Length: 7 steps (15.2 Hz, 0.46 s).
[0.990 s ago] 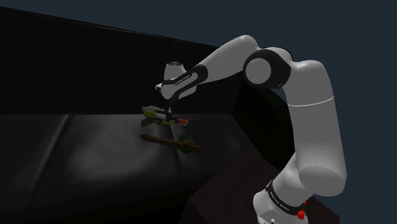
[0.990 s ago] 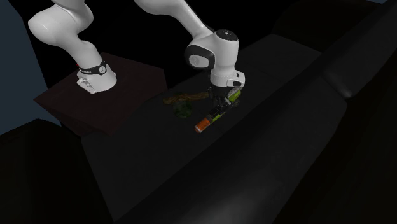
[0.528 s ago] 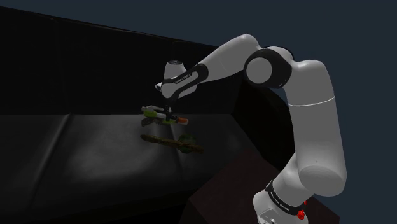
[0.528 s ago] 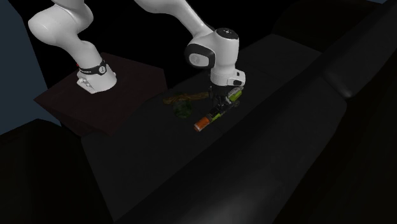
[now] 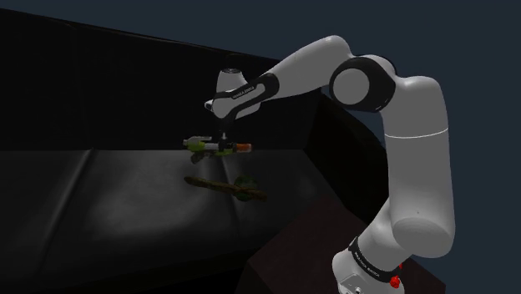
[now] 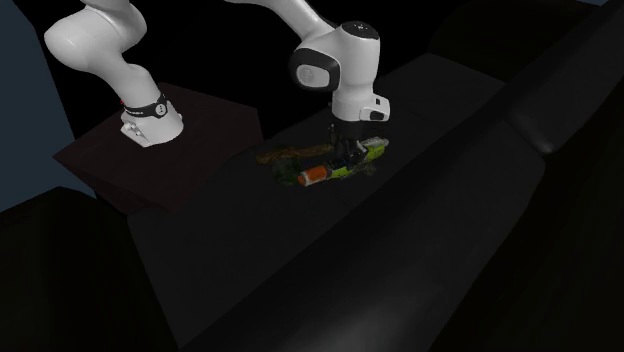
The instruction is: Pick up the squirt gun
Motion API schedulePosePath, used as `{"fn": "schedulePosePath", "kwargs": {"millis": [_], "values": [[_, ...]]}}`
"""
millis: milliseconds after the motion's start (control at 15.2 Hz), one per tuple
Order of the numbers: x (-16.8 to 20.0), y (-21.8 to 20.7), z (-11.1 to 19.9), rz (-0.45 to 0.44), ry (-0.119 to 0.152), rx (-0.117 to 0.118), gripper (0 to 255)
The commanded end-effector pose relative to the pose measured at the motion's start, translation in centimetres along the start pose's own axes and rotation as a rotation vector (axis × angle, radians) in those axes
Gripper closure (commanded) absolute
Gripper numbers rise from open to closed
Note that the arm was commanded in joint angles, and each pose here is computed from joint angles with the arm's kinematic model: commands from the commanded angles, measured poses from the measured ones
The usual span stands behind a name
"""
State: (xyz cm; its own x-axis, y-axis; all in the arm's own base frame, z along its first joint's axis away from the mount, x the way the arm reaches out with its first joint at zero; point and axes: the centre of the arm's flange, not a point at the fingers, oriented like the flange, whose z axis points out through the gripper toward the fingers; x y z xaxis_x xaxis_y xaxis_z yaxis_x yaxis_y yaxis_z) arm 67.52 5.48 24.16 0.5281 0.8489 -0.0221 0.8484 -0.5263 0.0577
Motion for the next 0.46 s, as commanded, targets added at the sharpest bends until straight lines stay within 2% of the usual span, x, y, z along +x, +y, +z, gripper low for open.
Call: {"fn": "schedulePosePath", "kwargs": {"millis": [0, 264, 396], "values": [[-0.1, 0.1, -1.2, 0.000, 0.000, -0.001, 255], [-0.1, 0.3, -3.3, 0.000, 0.000, -0.001, 255], [-0.1, 0.3, -3.4, 0.000, 0.000, -0.001, 255]]}}
